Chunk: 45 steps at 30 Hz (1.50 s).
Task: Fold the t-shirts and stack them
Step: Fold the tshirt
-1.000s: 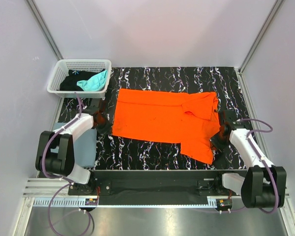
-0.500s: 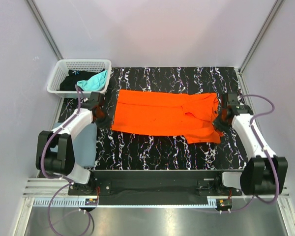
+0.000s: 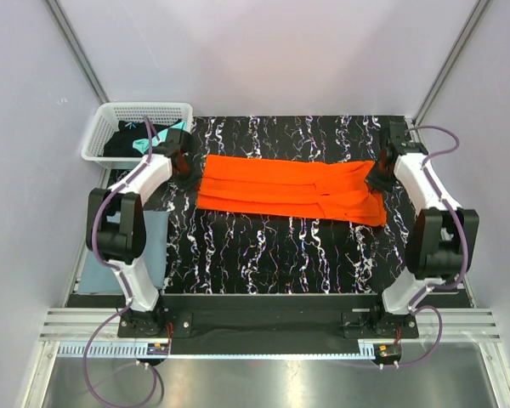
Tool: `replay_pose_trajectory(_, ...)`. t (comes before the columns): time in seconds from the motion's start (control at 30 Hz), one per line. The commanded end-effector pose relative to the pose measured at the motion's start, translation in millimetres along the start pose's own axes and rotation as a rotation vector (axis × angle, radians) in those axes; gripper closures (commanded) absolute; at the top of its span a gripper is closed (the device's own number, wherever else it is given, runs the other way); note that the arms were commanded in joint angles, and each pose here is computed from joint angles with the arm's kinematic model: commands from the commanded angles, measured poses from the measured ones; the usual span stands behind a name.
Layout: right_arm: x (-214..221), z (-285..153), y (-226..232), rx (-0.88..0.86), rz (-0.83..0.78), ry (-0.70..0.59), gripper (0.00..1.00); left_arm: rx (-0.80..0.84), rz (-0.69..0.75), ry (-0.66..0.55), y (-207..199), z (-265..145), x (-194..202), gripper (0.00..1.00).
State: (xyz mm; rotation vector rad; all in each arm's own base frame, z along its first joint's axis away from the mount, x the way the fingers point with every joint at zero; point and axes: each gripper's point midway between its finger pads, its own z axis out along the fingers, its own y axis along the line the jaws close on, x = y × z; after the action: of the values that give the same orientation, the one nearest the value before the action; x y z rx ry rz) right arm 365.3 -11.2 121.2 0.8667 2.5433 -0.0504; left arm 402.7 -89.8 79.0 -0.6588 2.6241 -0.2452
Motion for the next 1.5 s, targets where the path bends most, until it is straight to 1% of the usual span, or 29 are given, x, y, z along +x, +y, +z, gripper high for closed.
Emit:
replay_pose_trajectory(0.0, -26, 8, 10, -0.017, -0.019, -0.029, 1.0, -0.007, 0.015, -0.055, -9, 0, -25, 1.0)
replay_pose_trajectory(0.23, -42, 22, 16, -0.015, -0.011, -0.024, 1.0, -0.02, 0.013, -0.066, -17, 11, -39, 1.0)
replay_pose_trajectory(0.4, -42, 35, 19, -0.026, -0.006, 0.019, 1.0, -0.033, 0.024, -0.044, -17, 23, -40, 1.0)
replay_pose_trajectory(0.7, -42, 44, 19, -0.025, -0.003, 0.041, 0.98, -0.034, 0.032, -0.028, -21, 35, -44, 1.0)
replay_pose_trajectory(0.73, -41, 46, 18, -0.022, -0.001, 0.045, 0.97, -0.036, 0.036, -0.025, -21, 37, -44, 1.0)
replay_pose_trajectory(0.77, -43, 49, 16, -0.014, 0.007, 0.048, 0.91, -0.036, 0.048, -0.025, -21, 38, -45, 1.0)
replay_pose_trajectory(0.83, -48, 56, 16, -0.012, 0.026, 0.048, 0.87, -0.036, 0.067, -0.035, -24, 40, -50, 0.99)
replay_pose_trajectory(0.87, -46, 71, 16, -0.003, 0.05, 0.075, 0.87, -0.049, 0.083, -0.031, -22, 46, -49, 0.97)
replay_pose_trajectory(0.9, -58, 75, 18, -0.025, 0.084, 0.072, 0.84, -0.048, 0.107, -0.043, -25, 45, -56, 0.93)
replay_pose_trajectory(0.93, -63, 81, 19, -0.03, 0.096, 0.076, 0.79, -0.052, 0.117, -0.045, -26, 44, -58, 0.83)
replay_pose_trajectory(0.97, -74, 88, 21, -0.026, 0.099, 0.065, 0.72, -0.051, 0.141, -0.062, -27, 38, -63, 0.75)
replay_pose_trajectory(1.0, -80, 88, 19, -0.021, 0.105, 0.055, 0.62, -0.067, 0.155, -0.097, -28, 30, -70, 0.67)
replay_pose_trajectory(1.03, -87, 86, 14, -0.017, 0.107, 0.051, 0.4, -0.07, 0.172, -0.117, -29, 22, -72, 0.61)
replay_pose_trajectory(1.07, -94, 75, 10, -0.007, 0.104, 0.038, 0.34, -0.074, 0.191, -0.16, -29, 3, -78, 0.53)
replay_pose_trajectory(1.1, -98, 68, 6, 0.008, 0.094, 0.021, 0.25, -0.076, 0.199, -0.171, -28, -6, -76, 0.47)
replay_pose_trajectory(1.13, -99, 60, 3, 0.008, 0.063, 0.009, 0.22, -0.072, 0.211, -0.183, -29, -16, -74, 0.44)
replay_pose_trajectory(1.17, -99, 41, 4, -0.017, 0.053, -0.007, 0.21, -0.065, 0.222, -0.201, -30, -27, -72, 0.4)
replay_pose_trajectory(1.2, -97, 31, 8, -0.043, 0.049, -0.013, 0.21, -0.057, 0.225, -0.218, -28, -41, -68, 0.4)
replay_pose_trajectory(1.23, -86, 22, 26, -0.093, 0.007, -0.013, 0.2, -0.04, 0.23, -0.217, -30, -48, -62, 0.39)
replay_pose_trajectory(1.27, -75, 11, 41, -0.164, -0.019, -0.02, 0.2, -0.017, 0.238, -0.19, -30, -47, -51, 0.4)
replay_pose_trajectory(1.3, -62, 5, 56, -0.197, -0.053, -0.015, 0.2, 0.015, 0.244, -0.195, -35, -57, -47, 0.42)
replay_pose_trajectory(1.33, -35, -2, 85, -0.252, -0.114, 0.018, 0.24, 0.032, 0.257, -0.178, -38, -57, -39, 0.44)
replay_pose_trajectory(1.37, -15, -4, 96, -0.272, -0.145, 0.045, 0.26, 0.047, 0.268, -0.152, -40, -55, -30, 0.48)
replay_pose_trajectory(1.43, 10, -4, 115, -0.298, -0.178, 0.072, 0.27, 0.074, 0.296, -0.134, -47, -53, -19, 0.5)
replay_pose_trajectory(1.47, 32, -2, 130, -0.316, -0.224, 0.088, 0.3, 0.091, 0.318, -0.116, -49, -50, -12, 0.53)
